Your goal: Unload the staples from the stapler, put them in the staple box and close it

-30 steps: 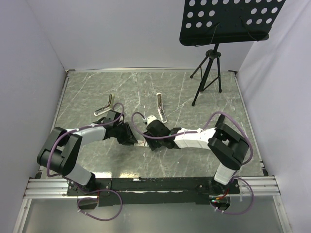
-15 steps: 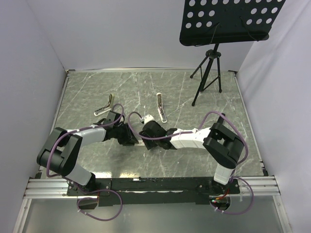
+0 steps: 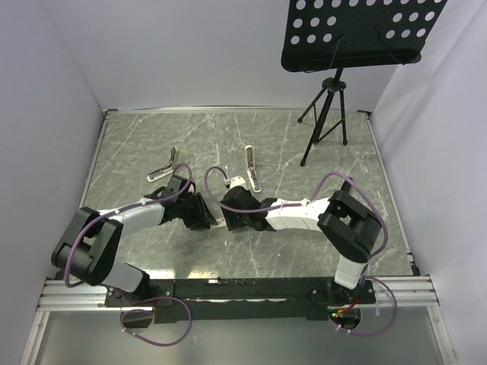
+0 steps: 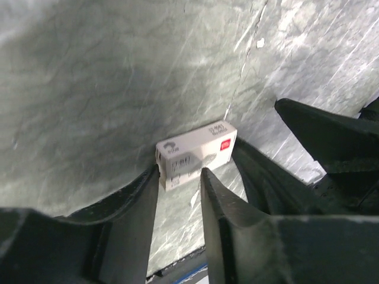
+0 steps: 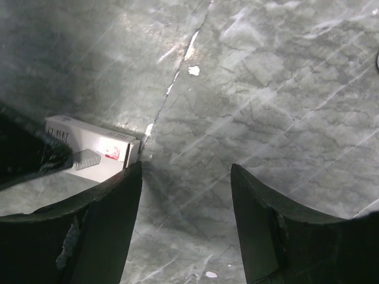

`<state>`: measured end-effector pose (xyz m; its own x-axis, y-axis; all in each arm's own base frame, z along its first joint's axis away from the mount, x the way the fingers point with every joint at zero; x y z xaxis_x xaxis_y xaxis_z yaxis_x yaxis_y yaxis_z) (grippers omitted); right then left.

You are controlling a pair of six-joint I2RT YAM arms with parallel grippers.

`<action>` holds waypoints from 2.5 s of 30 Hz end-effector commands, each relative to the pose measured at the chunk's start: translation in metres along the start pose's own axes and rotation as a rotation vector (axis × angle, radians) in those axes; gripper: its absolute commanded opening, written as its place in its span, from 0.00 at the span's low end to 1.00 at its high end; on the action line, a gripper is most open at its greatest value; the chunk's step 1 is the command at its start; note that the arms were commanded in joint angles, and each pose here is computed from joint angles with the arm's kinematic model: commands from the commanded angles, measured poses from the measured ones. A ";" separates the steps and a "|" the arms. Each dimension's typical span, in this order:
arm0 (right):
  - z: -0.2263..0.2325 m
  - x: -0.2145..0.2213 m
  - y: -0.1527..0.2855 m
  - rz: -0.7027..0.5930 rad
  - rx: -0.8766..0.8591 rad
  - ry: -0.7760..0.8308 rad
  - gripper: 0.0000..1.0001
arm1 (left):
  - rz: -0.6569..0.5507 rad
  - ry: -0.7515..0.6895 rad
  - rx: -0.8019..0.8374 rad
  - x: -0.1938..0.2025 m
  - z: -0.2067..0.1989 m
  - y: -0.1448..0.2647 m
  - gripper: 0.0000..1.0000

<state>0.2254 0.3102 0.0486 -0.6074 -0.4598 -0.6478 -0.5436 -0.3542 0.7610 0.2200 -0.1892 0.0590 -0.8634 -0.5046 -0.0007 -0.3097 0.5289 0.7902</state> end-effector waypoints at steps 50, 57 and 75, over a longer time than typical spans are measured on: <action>0.071 -0.036 -0.012 0.185 0.167 -0.124 0.78 | -0.853 -0.051 0.227 -0.040 -0.017 0.194 0.59; 0.069 -0.037 -0.010 0.176 0.174 -0.121 0.64 | -0.849 -0.053 0.225 -0.040 -0.016 0.192 0.59; 0.059 -0.078 0.042 0.069 0.136 -0.096 0.91 | -0.843 -0.089 0.249 -0.038 -0.027 0.204 0.60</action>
<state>0.2105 0.3800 0.0625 -0.7623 -0.4235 -0.4895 -0.4861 -0.1248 0.8650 0.1997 -0.0788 0.2190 -0.3339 -0.7591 -0.5589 -0.9153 0.1194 0.3847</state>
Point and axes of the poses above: each gripper's point midway between its finger pads, its own y axis back along the fingers, its own z axis along the line the jaws close on, x = y × z, the point moved 4 cm from there along y, back along the fingers, and after that the axes turned 11 degrees about y, right-handed, at the moved point
